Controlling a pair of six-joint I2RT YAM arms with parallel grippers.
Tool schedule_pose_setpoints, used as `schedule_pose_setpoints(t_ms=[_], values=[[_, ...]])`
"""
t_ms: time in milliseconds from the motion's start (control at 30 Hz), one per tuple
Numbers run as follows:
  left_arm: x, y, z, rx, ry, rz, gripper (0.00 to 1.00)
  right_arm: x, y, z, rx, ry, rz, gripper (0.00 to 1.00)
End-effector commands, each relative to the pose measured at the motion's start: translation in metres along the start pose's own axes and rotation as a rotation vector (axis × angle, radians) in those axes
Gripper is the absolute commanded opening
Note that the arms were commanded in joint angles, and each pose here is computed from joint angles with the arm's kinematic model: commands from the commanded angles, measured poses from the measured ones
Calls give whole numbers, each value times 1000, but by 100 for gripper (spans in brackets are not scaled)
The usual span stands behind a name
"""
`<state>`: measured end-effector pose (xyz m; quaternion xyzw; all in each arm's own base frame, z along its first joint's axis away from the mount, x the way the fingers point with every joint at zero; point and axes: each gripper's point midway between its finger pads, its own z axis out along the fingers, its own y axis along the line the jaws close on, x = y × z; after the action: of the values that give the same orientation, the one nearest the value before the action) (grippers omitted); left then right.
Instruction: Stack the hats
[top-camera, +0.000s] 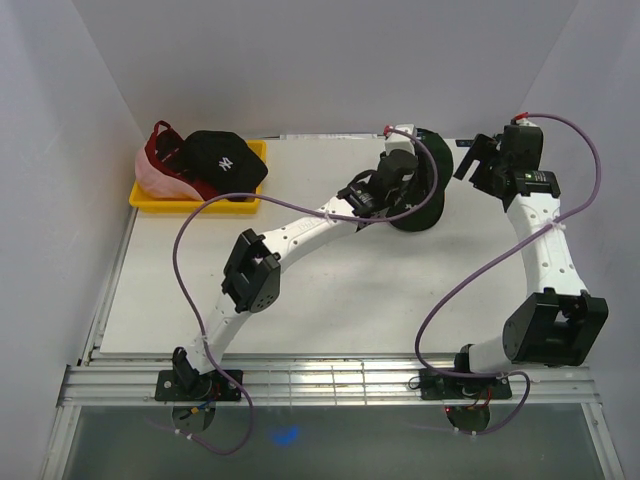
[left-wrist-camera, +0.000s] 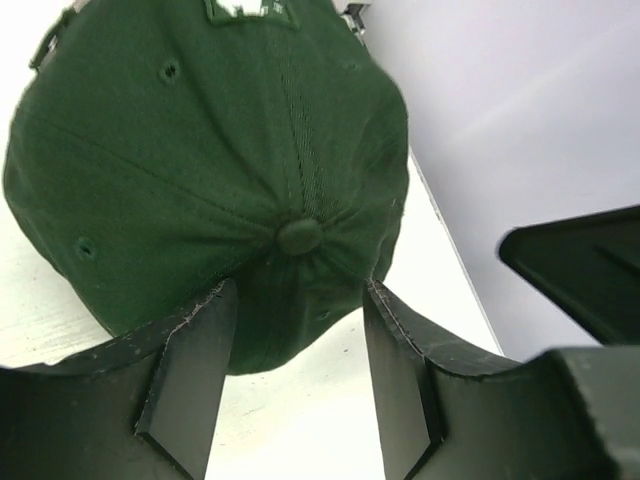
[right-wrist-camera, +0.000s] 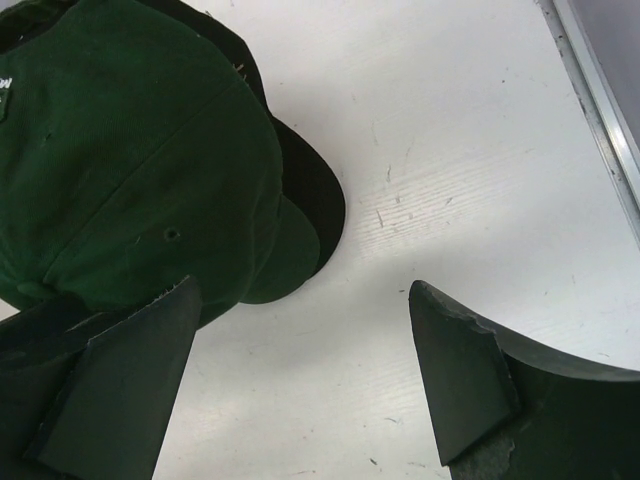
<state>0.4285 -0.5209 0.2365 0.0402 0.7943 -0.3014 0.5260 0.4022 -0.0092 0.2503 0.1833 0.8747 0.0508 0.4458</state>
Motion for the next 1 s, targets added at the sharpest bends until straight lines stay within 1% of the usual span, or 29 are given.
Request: schedule_pose_setpoints(t_ms=[0, 167, 200, 267, 300, 367, 433, 467, 500, 533, 567, 600, 667, 733, 767, 833, 900, 967], values=[[-80, -24, -41, 94, -105, -23, 64, -27, 20, 5, -89, -72, 15, 89], [-97, -23, -56, 115, -101, -15, 66, -49, 32, 18, -143, -133, 26, 89], [-105, -19, -59, 116, -103, -28, 66, -50, 32, 22, -140, -133, 29, 89], [-105, -8, -59, 100, -77, -46, 65, -53, 27, 37, -115, -123, 55, 89], [-113, -2, -63, 99, -80, -64, 65, -56, 26, 42, -115, -131, 66, 89], [-115, 6, -68, 77, -77, -66, 65, -56, 19, 53, -111, -135, 106, 89], [-115, 27, -70, 17, -64, -74, 63, -61, 13, 59, -107, -155, 138, 89], [-115, 38, -69, -7, -54, -81, 63, -61, 3, 63, -93, -157, 163, 89], [-115, 59, -66, -49, -42, -97, 62, -64, 1, 62, -93, -170, 188, 89], [-109, 72, -66, -75, -11, -133, 60, -65, -4, 65, -82, -176, 207, 89], [-111, 92, -63, -106, -1, -159, 54, -71, -10, 66, -64, -185, 225, 89], [-107, 101, -61, -116, 20, -176, 52, -67, -15, 77, -43, -158, 243, 89], [-88, 120, -55, -156, 75, -189, 49, -59, -17, 87, -23, -108, 251, 90], [-77, 126, -50, -171, 111, -186, 47, -50, -20, 102, -10, -70, 259, 90], [-63, 132, -42, -182, 142, -187, 45, -47, -20, 106, -15, -65, 260, 90], [-46, 138, -34, -190, 179, -197, 41, -30, -25, 120, -5, -26, 265, 91], [-23, 143, -23, -196, 231, -222, 39, -19, -24, 132, -26, 3, 265, 92], [-3, 142, -19, -184, 279, -261, 37, -6, -26, 142, -35, 38, 264, 96]])
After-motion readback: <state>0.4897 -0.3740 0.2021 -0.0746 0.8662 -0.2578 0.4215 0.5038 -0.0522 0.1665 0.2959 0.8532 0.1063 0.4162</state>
